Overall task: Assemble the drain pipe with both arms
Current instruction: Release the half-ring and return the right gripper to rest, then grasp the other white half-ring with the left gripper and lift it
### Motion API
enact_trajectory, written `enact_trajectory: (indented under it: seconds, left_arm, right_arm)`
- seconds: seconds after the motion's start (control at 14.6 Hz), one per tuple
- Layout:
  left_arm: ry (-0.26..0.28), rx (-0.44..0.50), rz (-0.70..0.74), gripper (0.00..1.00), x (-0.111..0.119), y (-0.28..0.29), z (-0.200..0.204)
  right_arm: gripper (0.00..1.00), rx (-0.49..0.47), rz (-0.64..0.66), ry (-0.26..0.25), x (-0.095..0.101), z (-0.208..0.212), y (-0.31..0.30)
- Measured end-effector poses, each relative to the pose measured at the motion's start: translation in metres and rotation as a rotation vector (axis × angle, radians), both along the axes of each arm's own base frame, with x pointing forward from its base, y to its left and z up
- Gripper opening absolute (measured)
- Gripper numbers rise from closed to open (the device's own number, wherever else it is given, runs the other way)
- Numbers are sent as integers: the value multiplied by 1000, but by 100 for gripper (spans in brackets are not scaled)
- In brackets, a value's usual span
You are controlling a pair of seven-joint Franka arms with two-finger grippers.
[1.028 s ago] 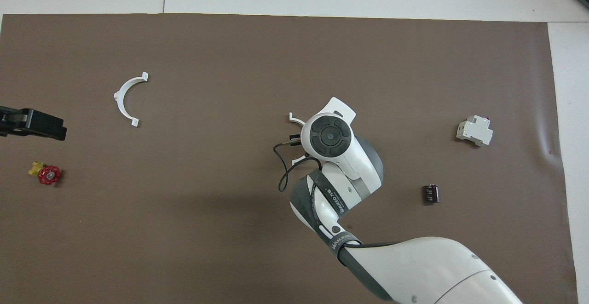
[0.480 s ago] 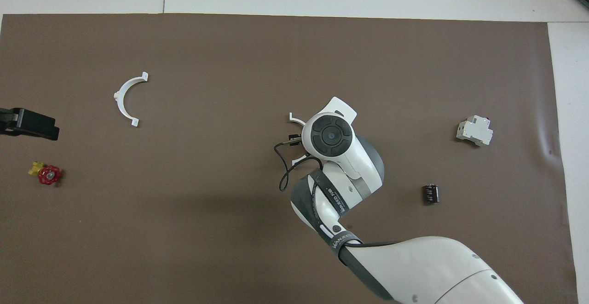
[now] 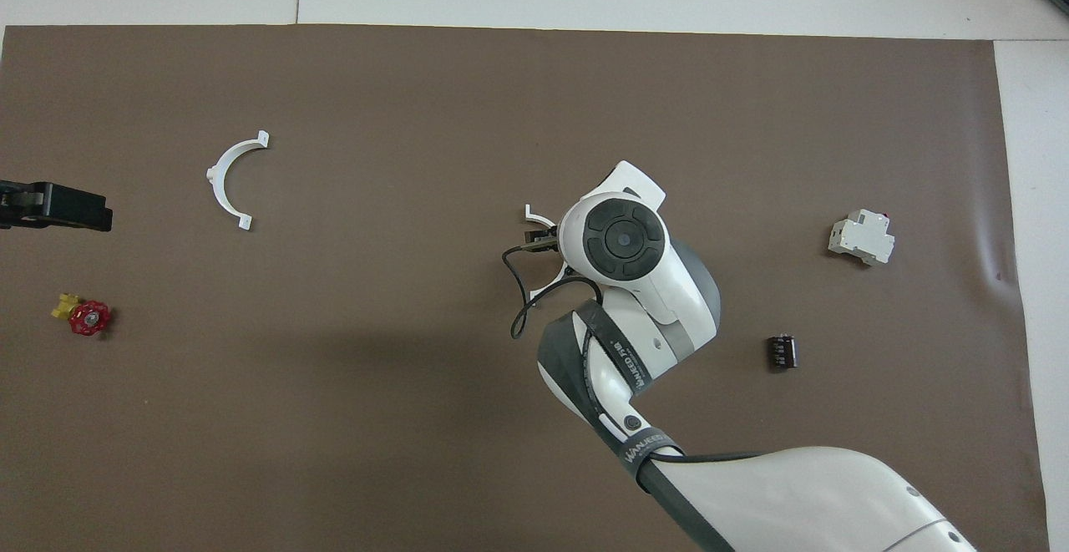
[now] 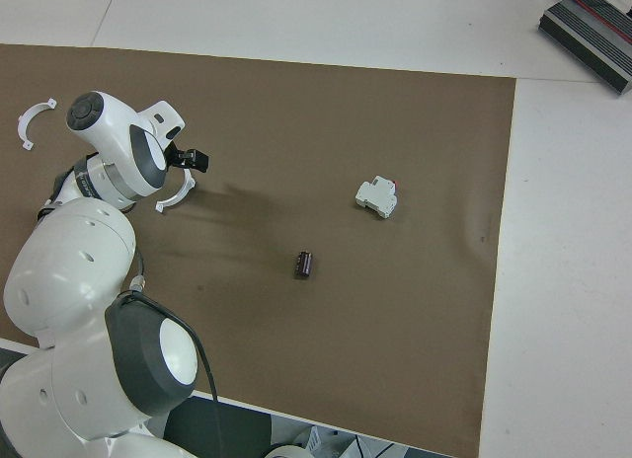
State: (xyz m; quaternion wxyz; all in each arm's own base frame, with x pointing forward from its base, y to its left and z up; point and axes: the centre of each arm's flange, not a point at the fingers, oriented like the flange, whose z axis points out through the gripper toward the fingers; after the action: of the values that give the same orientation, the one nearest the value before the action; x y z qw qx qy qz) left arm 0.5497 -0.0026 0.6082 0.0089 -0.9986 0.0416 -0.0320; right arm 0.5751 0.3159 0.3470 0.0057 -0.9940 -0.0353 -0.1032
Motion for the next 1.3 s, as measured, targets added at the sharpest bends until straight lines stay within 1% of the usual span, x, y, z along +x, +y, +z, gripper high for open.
enact_trajectory:
  seconds: [0.14, 0.27, 0.48, 0.62, 0.75, 0.96, 1.17, 1.3]
  left_arm:
    - [-27, 0, 2, 100, 6, 2, -19]
    - [-37, -4, 2, 100, 15, 1, -39]
    - [-74, -30, 9, 100, 44, -1, -76]
    - [-81, -33, 12, 100, 63, -1, -106]
    - [-87, -34, 16, 100, 77, 0, -132]
    - [-74, -33, 34, 100, 90, 10, -165]
    - [-61, -30, 45, 100, 102, 16, -204]
    - [-51, -28, 50, 100, 116, 19, -232]
  right_arm:
    - [100, 11, -60, -18, 13, 34, -36]
    - [100, 16, -127, -27, 23, 63, -77]
    - [100, 20, -212, -35, 31, 102, -132]
    - [100, 10, -233, -28, 29, 128, -166]
    - [100, -16, -232, 9, 24, 158, -200]
    - [100, -48, -226, 72, 10, 212, -245]
    - [100, -16, -240, 122, -12, 268, -281]
    - [100, -6, -229, 153, -27, 295, -312]
